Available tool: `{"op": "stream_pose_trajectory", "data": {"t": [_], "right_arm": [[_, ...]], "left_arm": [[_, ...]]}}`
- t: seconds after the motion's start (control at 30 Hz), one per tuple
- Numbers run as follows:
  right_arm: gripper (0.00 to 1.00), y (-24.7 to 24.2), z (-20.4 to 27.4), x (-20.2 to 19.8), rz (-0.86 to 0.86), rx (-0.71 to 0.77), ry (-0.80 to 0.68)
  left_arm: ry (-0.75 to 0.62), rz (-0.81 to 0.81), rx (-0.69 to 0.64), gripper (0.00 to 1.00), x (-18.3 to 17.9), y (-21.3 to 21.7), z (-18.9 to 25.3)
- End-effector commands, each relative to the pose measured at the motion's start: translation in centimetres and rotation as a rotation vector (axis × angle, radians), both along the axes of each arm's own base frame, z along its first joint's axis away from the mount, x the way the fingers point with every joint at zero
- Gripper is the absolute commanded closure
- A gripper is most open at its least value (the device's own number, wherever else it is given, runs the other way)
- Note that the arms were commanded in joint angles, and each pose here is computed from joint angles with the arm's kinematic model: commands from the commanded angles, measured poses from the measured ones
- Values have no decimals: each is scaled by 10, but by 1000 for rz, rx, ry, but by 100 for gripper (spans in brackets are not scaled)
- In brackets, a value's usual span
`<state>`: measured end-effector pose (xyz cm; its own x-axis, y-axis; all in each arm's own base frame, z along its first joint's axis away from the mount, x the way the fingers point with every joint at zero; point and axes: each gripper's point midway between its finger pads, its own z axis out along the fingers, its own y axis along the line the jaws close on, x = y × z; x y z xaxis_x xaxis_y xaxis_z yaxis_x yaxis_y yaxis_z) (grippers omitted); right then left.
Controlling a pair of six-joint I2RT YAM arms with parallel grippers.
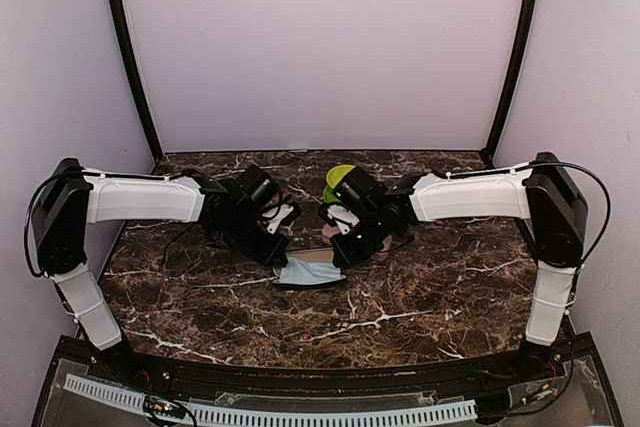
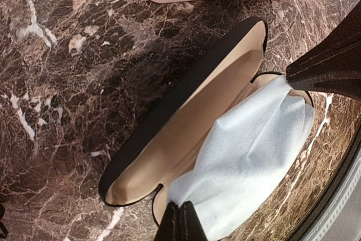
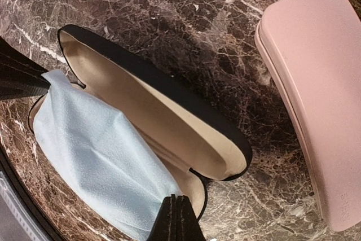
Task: Organize the sunglasses
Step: Place the folded cleaning cloth in the sunglasses case.
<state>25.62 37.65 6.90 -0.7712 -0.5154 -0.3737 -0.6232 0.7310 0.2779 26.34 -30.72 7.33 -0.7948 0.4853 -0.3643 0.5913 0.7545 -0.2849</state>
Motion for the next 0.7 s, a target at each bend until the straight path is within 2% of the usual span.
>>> {"op": "stream_pose_trajectory", "data": {"t": [0.0, 0.67], "right_arm": [[100, 3, 1, 5, -5, 10, 3], [100, 2, -9, 0, 7, -1, 38]], "left_arm": [[9, -15, 13, 100, 1, 1, 2], [91, -12, 4, 98, -20, 8, -13]]}}
